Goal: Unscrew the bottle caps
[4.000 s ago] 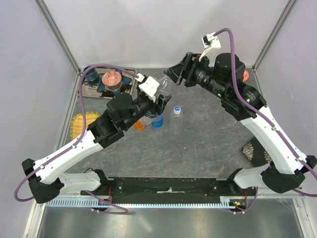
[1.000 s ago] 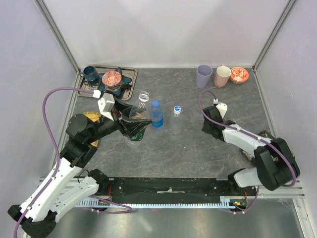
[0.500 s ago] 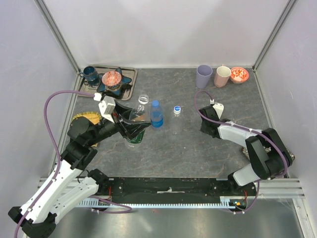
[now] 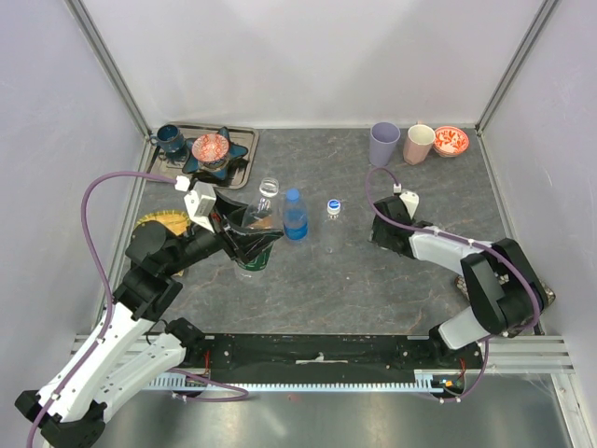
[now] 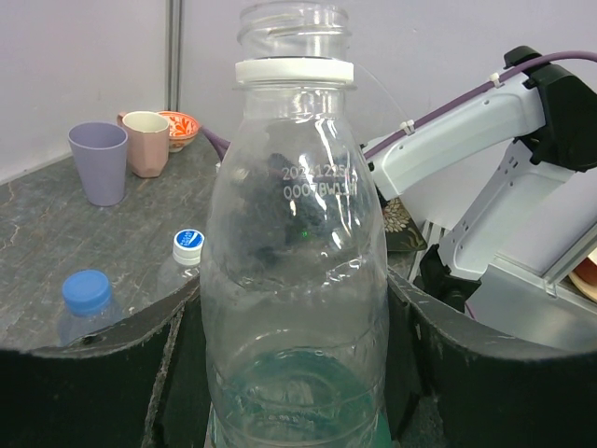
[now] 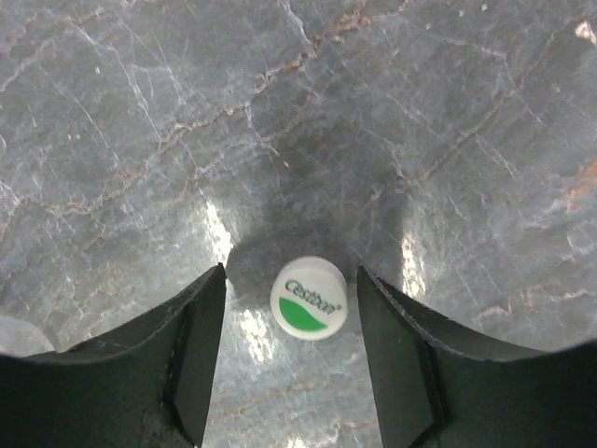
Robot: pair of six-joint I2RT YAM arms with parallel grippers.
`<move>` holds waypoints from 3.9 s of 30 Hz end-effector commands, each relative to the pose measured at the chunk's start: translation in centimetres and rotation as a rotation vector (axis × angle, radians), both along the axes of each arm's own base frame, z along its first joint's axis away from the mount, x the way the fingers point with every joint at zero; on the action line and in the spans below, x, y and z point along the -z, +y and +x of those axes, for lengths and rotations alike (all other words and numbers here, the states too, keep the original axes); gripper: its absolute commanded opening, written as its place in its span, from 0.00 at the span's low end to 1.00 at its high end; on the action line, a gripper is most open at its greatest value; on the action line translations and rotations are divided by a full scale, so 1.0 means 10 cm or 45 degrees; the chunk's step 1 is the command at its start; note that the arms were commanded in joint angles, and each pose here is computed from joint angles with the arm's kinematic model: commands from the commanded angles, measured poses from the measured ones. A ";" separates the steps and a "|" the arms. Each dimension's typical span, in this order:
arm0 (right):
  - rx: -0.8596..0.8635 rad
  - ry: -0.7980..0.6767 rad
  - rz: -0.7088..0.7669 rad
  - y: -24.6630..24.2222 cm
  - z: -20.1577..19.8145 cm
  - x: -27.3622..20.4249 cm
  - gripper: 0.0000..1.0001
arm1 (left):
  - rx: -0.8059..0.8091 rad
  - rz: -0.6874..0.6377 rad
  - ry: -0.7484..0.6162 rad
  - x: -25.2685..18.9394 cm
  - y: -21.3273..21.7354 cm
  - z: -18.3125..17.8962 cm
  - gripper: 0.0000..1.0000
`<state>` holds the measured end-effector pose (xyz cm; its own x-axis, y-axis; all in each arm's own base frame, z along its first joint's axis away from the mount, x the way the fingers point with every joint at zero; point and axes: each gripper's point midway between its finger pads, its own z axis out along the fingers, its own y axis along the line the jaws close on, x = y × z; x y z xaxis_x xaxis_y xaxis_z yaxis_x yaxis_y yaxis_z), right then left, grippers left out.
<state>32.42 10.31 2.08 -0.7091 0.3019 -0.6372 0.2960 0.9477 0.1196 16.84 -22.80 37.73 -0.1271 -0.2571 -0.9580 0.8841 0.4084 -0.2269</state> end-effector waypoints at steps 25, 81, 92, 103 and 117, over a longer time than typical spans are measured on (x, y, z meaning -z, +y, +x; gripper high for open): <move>-1.088 -1.056 0.895 1.18 -1.04 -4.59 0.98 | 0.651 0.166 0.053 -0.02 -0.86 -0.06 0.34; 0.370 -0.919 -0.487 -0.35 0.64 -3.98 0.00 | -0.609 0.106 -0.011 -0.33 0.48 0.52 1.00; 0.558 -0.840 -0.522 -0.68 1.43 -3.19 0.00 | -0.589 0.162 0.065 0.10 0.53 0.42 0.99; 0.543 -0.724 -0.497 -0.78 1.85 -2.54 0.00 | -0.576 0.224 0.103 0.33 0.47 0.46 0.99; 0.490 -0.648 -0.453 -0.74 2.04 -2.15 0.00 | -0.537 0.286 0.153 0.51 0.32 0.56 0.99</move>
<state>51.51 2.72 22.69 -0.2263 0.1467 -0.9629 0.6126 0.7900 -0.0237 22.13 -19.31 32.28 -0.1905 -0.1006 -0.9765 0.5939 0.7802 -0.1962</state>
